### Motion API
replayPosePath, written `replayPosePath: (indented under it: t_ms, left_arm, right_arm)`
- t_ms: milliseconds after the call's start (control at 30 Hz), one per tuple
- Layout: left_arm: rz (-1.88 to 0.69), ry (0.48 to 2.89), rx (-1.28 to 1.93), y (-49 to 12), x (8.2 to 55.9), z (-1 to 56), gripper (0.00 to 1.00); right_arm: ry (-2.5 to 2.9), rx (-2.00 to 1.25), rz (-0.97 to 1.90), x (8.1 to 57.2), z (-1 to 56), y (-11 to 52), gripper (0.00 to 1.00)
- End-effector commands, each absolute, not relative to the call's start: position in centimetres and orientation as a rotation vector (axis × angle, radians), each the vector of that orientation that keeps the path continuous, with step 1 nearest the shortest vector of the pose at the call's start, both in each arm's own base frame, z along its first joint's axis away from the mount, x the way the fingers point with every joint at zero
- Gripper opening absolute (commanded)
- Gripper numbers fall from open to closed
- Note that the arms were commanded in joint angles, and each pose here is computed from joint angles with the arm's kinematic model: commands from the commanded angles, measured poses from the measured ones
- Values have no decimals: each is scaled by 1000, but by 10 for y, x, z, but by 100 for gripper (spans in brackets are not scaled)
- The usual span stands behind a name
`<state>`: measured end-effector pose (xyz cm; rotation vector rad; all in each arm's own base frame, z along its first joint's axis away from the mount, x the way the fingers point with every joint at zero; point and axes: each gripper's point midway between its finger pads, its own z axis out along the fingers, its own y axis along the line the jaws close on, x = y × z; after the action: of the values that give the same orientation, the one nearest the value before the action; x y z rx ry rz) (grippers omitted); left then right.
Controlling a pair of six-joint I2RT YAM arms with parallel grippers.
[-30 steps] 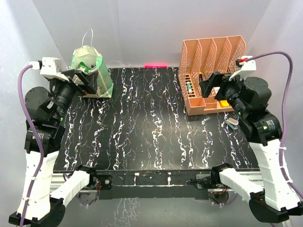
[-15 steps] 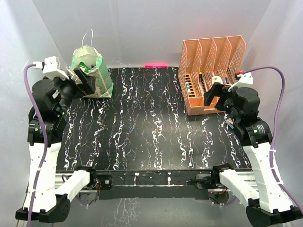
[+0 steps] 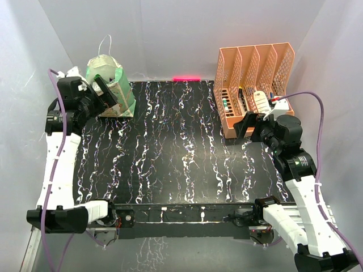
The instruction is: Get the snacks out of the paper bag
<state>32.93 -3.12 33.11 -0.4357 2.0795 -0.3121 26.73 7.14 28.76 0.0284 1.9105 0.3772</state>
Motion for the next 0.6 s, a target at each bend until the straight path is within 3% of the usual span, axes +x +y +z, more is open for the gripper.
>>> replayPosePath:
  t_ms: [0,333,567]
  left_arm:
    - [-310,2009,-721,-5,335,340,98]
    - [-300,1605,-1204,50,364,358,98]
    - [-103,1556,-1010,81,394,362,98]
  right_arm:
    - [1799,-42,432,273,309,82,98]
    - [1750,-85,468,271,315,89,98]
    - [1713,-101,460,267,320,89,98]
